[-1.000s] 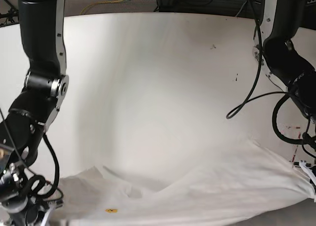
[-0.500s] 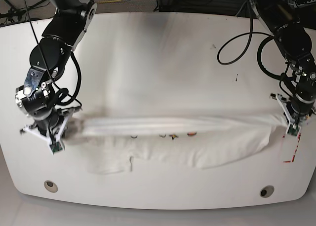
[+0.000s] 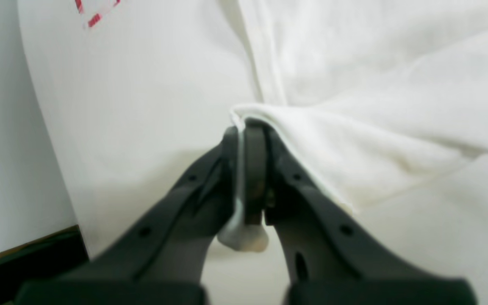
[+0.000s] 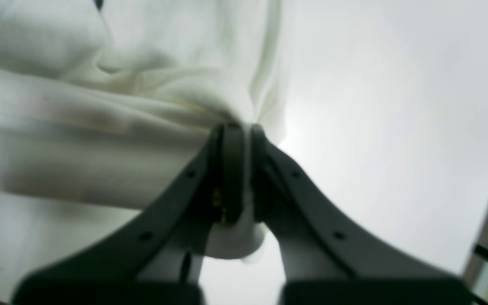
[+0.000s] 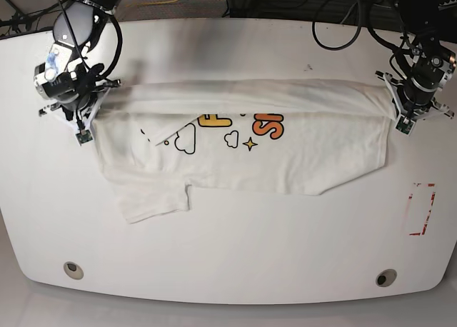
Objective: Fold the T-shirt properly
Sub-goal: 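Drag the held shirt edge with both grippers to straighten it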
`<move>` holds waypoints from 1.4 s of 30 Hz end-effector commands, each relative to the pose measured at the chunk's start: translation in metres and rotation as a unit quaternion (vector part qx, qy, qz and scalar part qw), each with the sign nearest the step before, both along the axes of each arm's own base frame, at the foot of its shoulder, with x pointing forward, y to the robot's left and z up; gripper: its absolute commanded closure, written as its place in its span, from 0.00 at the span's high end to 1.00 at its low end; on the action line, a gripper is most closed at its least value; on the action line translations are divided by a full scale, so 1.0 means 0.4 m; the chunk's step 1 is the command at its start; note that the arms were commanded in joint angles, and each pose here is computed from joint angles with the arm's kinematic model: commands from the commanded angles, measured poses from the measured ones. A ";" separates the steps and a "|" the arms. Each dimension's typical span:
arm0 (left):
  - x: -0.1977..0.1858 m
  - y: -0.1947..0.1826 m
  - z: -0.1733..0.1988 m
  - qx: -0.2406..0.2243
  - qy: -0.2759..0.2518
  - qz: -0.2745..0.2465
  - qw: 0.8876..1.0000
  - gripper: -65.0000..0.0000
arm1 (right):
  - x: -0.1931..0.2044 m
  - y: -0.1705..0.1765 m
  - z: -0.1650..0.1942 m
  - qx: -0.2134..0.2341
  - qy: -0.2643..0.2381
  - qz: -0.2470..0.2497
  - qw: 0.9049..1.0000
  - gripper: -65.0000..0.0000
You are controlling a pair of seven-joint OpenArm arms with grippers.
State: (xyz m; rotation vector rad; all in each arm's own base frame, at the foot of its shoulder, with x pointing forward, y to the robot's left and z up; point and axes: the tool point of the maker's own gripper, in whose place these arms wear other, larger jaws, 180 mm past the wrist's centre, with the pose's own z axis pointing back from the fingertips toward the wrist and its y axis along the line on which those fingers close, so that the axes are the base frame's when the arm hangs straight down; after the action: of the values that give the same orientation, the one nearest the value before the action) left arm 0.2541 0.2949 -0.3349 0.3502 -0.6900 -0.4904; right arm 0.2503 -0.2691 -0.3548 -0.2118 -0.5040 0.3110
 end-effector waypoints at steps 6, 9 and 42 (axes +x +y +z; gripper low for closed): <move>0.013 0.014 0.029 0.017 -0.015 -0.001 1.000 0.00 | -0.068 0.002 -0.015 0.050 0.001 -0.007 0.999 0.00; 0.019 -0.005 0.022 0.015 -0.012 -0.013 1.000 0.00 | -0.100 0.016 -0.035 0.065 0.014 -0.003 0.998 0.00; 0.211 0.103 0.185 -0.074 -0.118 -0.006 0.990 0.67 | -0.183 0.015 -0.057 0.105 0.034 -0.009 0.994 0.50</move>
State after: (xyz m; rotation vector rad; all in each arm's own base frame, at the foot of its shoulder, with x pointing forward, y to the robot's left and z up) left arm 0.3330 0.3310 -0.2843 0.2681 -0.8866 -0.4050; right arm 0.1709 -0.2589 -0.3868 0.0181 -0.4348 0.2333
